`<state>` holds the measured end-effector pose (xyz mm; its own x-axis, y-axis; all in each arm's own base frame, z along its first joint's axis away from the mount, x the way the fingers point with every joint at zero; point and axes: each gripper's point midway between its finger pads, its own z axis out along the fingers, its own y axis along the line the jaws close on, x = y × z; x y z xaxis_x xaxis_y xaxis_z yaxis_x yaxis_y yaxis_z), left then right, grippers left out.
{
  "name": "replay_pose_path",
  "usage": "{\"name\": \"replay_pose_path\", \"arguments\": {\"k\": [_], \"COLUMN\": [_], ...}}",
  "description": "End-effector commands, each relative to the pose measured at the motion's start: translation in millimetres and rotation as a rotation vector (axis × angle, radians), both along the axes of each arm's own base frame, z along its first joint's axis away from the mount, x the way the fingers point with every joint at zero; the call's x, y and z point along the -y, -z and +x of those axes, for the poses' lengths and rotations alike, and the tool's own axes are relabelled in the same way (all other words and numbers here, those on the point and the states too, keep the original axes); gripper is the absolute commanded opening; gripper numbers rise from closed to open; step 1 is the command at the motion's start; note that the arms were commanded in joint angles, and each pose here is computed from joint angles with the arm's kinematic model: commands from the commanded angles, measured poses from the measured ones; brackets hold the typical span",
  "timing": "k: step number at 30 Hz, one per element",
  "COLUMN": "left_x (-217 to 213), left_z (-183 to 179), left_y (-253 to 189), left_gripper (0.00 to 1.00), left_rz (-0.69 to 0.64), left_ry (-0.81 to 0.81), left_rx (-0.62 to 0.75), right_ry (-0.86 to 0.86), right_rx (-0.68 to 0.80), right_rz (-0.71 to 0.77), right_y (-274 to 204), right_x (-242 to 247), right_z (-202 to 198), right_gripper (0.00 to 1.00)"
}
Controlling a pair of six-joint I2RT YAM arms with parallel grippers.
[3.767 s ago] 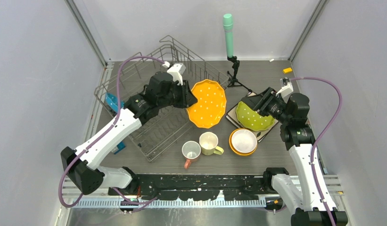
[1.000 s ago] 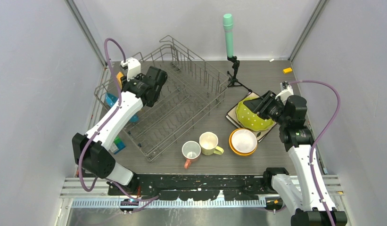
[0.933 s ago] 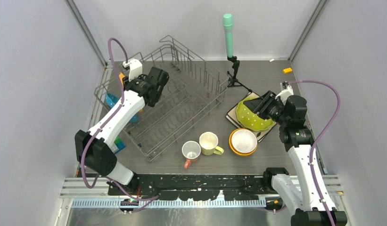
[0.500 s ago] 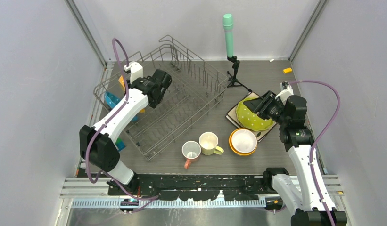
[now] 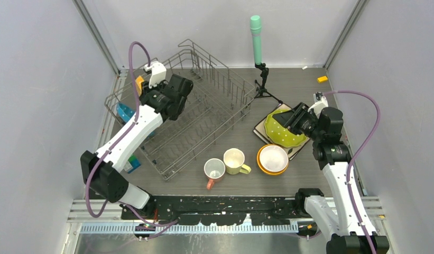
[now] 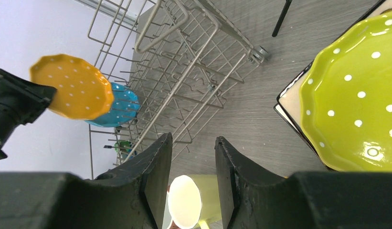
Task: Load the mixed dishes into the dish rack
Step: Insert the plate into the dish rack.
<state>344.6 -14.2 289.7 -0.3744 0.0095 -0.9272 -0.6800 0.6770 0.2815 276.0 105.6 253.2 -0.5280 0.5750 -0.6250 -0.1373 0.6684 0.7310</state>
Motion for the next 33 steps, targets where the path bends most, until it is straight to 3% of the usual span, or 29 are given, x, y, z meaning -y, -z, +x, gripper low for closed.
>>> {"name": "replay_pose_path", "arguments": {"k": [1, 18, 24, 30, 33], "left_x": [-14.5, -24.7, -22.5, -13.4, -9.5], "left_z": [-14.4, -4.6, -3.8, 4.6, 1.8], "left_y": [-80.5, -54.5, -45.4, -28.0, -32.4], "left_gripper": [0.0, 0.0, 0.0, 0.0, 0.0], "left_rz": [0.109, 0.164, 0.13, 0.118, 0.09], "left_ry": [-0.124, -0.262, -0.286, -0.278, -0.267], "left_rx": [0.23, 0.174, 0.174, 0.083, 0.129], "right_ry": [-0.004, -0.006, -0.006, -0.008, -0.008], "right_rx": [0.04, 0.036, 0.032, 0.033, 0.034], "right_rz": [-0.006, -0.022, -0.022, -0.021, -0.023], "right_y": [-5.8, -3.7, -2.5, -3.2, -3.9], "right_x": [-1.3, -0.3, -0.3, -0.5, -0.4], "right_z": [3.0, 0.3, 0.1, 0.9, 0.9], "right_gripper": [0.43, 0.43, 0.44, 0.43, 0.43]}}
